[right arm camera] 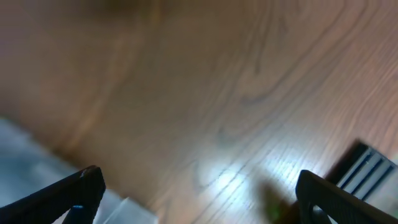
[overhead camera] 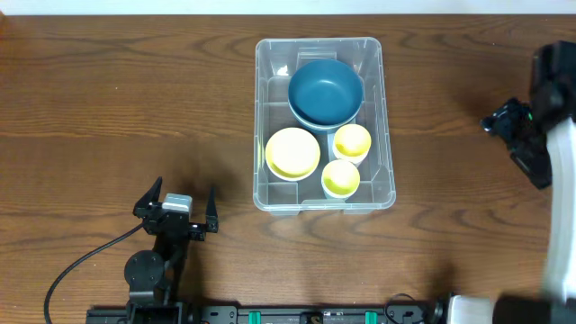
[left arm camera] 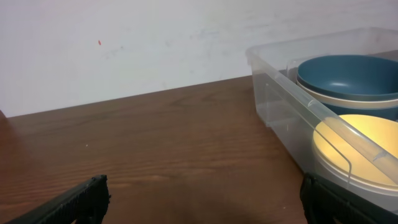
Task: Pack container
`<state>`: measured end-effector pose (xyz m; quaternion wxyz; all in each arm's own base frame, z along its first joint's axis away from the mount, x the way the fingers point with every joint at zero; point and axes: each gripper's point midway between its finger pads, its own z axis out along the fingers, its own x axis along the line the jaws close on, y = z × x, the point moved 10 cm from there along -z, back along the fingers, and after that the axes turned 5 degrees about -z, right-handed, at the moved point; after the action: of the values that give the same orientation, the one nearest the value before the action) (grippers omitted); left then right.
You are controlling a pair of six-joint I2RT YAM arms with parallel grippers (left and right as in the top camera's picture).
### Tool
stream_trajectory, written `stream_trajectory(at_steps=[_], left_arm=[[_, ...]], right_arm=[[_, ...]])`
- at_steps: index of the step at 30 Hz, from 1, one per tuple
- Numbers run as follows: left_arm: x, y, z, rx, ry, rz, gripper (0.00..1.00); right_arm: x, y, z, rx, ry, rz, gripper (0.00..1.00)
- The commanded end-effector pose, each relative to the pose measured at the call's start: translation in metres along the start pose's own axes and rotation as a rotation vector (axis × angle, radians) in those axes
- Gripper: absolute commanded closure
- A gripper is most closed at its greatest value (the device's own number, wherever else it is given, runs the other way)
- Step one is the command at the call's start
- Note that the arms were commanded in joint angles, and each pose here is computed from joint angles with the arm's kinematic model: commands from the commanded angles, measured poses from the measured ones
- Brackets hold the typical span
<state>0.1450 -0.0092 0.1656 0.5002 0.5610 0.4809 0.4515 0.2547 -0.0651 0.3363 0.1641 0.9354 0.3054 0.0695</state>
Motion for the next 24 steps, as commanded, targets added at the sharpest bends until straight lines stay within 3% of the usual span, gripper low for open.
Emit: stream_trajectory(at_steps=[1, 6, 10, 13, 19, 24], left_arm=[[-0.001, -0.011, 0.001, 0.043, -0.01, 0.003, 0.02], [-0.001, -0.011, 0.001, 0.043, -0.01, 0.003, 0.02], [-0.001, -0.011, 0.001, 0.043, -0.01, 0.003, 0.02], [-0.001, -0.011, 0.001, 0.043, -0.01, 0.003, 0.02], [-0.001, -0.011, 0.001, 0.043, -0.01, 0.003, 0.02], [-0.001, -0.011, 0.001, 0.043, -0.01, 0.003, 0.02]], right_arm=[[-0.02, -0.014, -0.042, -0.118, 0.086, 0.024, 0.01], [-0.059, -0.037, -0.084, -0.305, 0.13, 0.064, 0.01], [-0.078, -0.06, -0.089, -0.407, 0.253, 0.092, 0.01], [-0.082, -0.074, -0.076, -0.513, 0.357, 0.01, 0.01], [-0.068, -0.108, -0.028, -0.719, 0.589, -0.34, 0.01], [-0.055, -0.122, 0.016, -0.859, 0.764, -0.344, 0.01]])
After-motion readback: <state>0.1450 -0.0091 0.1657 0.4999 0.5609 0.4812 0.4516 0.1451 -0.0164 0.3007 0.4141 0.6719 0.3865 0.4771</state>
